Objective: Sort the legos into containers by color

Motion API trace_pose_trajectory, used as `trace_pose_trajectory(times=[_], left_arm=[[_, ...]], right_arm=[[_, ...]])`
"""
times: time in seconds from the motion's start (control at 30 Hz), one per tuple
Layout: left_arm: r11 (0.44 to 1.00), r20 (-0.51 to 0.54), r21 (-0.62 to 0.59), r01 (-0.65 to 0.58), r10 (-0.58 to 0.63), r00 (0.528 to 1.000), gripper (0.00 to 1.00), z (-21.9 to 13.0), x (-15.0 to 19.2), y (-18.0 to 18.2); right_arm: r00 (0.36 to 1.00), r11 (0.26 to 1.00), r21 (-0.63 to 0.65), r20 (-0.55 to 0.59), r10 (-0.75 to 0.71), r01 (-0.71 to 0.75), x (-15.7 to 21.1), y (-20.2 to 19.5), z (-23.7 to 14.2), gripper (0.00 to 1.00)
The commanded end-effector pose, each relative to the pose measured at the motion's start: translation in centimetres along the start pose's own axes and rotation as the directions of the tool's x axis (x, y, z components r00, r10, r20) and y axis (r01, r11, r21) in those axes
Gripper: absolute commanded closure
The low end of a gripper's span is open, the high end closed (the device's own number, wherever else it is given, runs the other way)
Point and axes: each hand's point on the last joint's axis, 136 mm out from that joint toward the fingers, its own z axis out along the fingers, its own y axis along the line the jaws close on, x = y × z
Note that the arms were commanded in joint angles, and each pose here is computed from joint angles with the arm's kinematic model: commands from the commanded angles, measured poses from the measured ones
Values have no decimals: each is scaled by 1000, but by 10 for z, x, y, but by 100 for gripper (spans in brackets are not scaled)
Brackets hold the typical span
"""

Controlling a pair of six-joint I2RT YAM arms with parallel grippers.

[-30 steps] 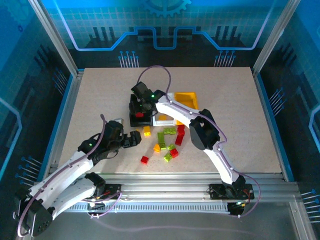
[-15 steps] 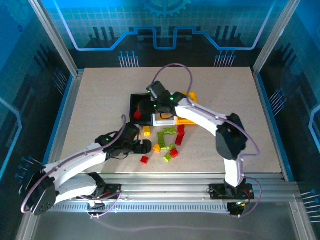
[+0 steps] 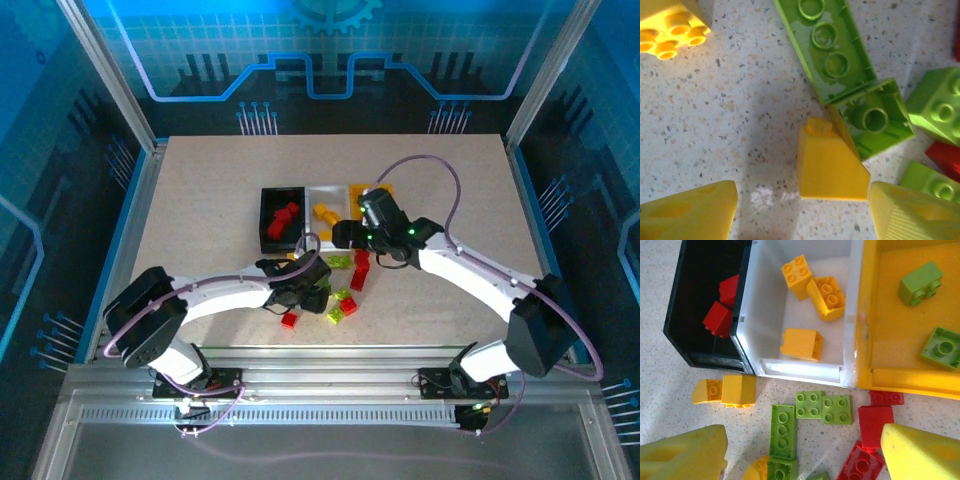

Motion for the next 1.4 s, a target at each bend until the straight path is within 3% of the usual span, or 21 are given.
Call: trace_pose_trajectory(times=[0.0, 0.3, 0.43, 0.63, 0.8, 0.93, 1.13, 1.37], left_arm=[[999, 29, -46, -25, 26, 999, 34, 4, -13, 1], [997, 14, -73, -27, 28, 1000, 48, 19, -15, 5], [998, 34, -62, -23, 25, 999, 60, 12, -20, 4], [999, 89, -32, -3, 5, 996, 67, -15, -32, 3], [996, 201, 53, 67, -77, 977, 67, -55, -77, 3], [988, 259, 98, 116, -138, 956, 67, -67, -129, 5], [984, 240, 111, 142, -165, 957, 68, -38, -184, -3], [981, 198, 82, 175, -188, 962, 68, -1, -213, 0]], right_arm=[[997, 1000, -10, 71, 26, -25, -11, -4, -17, 18], [995, 999, -17, 99, 29, -28, -16, -7, -27, 18], [994, 999, -15, 100, 33, -31, -17, -8, -28, 18], [994, 999, -2, 97, 44, -44, -14, -15, -28, 18], [994, 998, 5, 95, 59, -60, -8, -22, -30, 18], [993, 996, 26, 82, 79, -81, 0, -33, -30, 18], [993, 993, 59, 61, 102, -105, 12, -49, -34, 18], [994, 991, 80, 13, 105, -105, 35, -62, -39, 17]])
